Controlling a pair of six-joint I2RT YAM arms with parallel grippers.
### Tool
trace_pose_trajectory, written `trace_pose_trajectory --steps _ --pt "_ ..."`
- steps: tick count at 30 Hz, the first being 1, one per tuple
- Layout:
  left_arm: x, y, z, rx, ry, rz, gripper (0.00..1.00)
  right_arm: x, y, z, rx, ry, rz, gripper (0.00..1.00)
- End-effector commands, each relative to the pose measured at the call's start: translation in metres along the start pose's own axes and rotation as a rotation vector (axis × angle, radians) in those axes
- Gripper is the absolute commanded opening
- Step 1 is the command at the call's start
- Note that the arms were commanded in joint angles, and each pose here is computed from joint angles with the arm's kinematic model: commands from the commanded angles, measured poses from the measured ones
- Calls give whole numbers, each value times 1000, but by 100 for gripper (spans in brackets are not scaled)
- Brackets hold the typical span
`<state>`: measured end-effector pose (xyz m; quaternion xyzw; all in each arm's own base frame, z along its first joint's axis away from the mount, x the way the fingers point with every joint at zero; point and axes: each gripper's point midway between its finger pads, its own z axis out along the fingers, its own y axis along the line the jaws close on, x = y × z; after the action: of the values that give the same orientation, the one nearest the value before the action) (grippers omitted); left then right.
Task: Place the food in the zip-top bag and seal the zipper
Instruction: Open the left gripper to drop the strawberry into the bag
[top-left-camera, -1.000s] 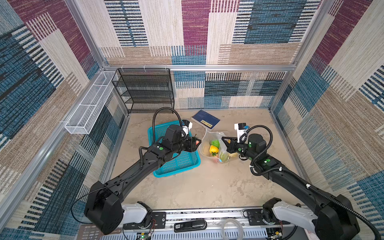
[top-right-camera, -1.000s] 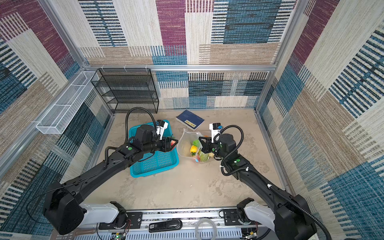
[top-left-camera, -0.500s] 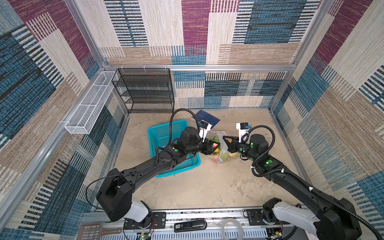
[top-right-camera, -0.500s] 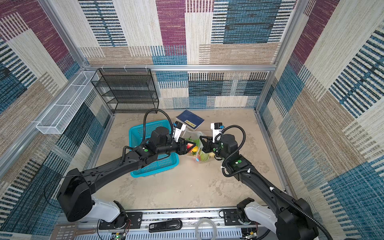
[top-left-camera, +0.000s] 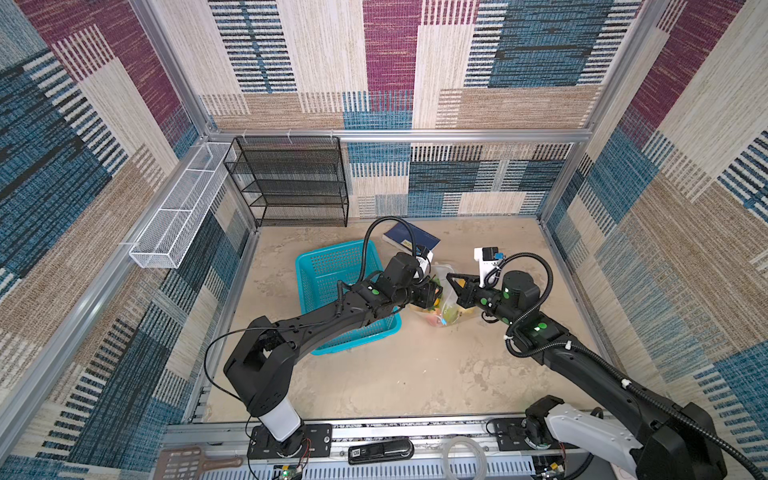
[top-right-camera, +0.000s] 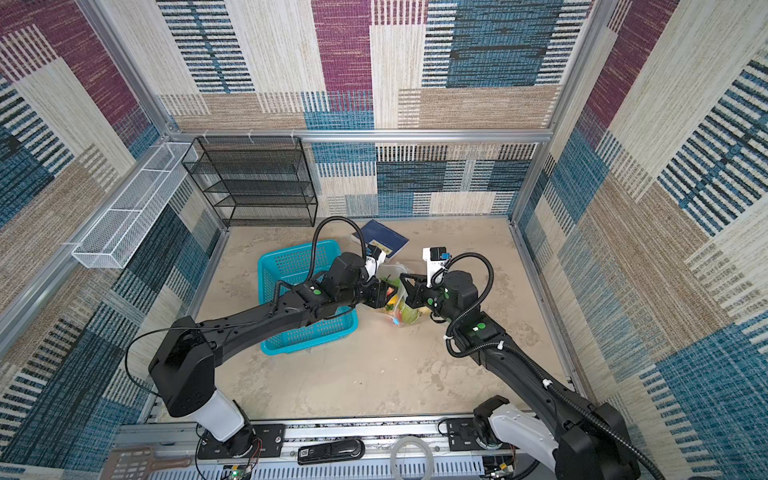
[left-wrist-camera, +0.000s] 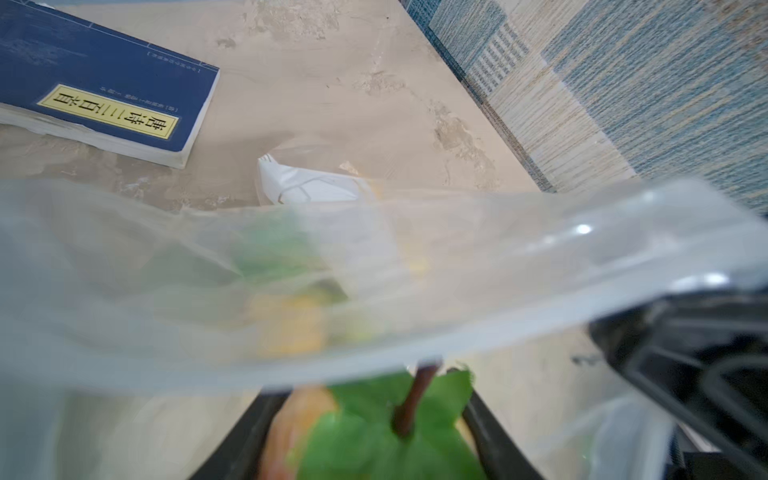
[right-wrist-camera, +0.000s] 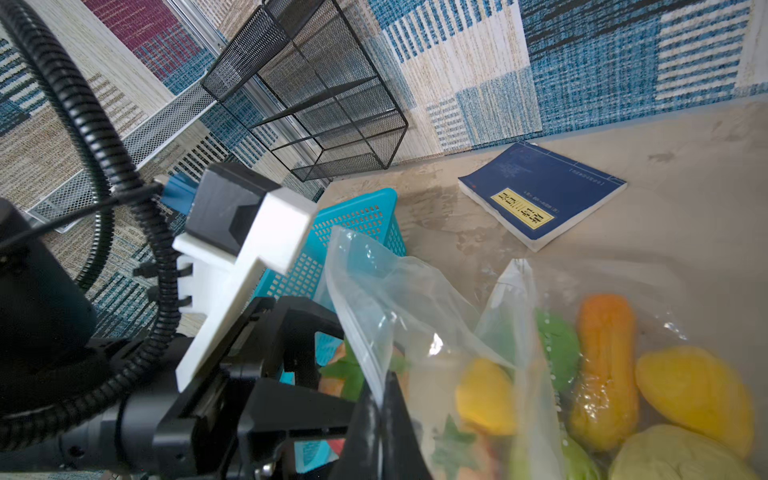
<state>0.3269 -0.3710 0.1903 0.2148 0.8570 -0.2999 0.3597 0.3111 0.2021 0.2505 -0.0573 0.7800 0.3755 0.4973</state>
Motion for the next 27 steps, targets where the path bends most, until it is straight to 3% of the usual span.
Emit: trace_pose_trajectory --steps 1,11,18,27 --pt "-3 5 -1 -34 -2 37 59 -3 2 0 -10 -14 1 0" --pt "-15 -7 -28 3 -35 15 84 -4 0 1 2 -18 19 0" --pt "-12 -19 -59 51 -62 -2 83 -11 -3 9 21 -29 43 0" --pt "30 -41 -72 78 -14 -85 78 -25 -7 26 53 -48 69 0"
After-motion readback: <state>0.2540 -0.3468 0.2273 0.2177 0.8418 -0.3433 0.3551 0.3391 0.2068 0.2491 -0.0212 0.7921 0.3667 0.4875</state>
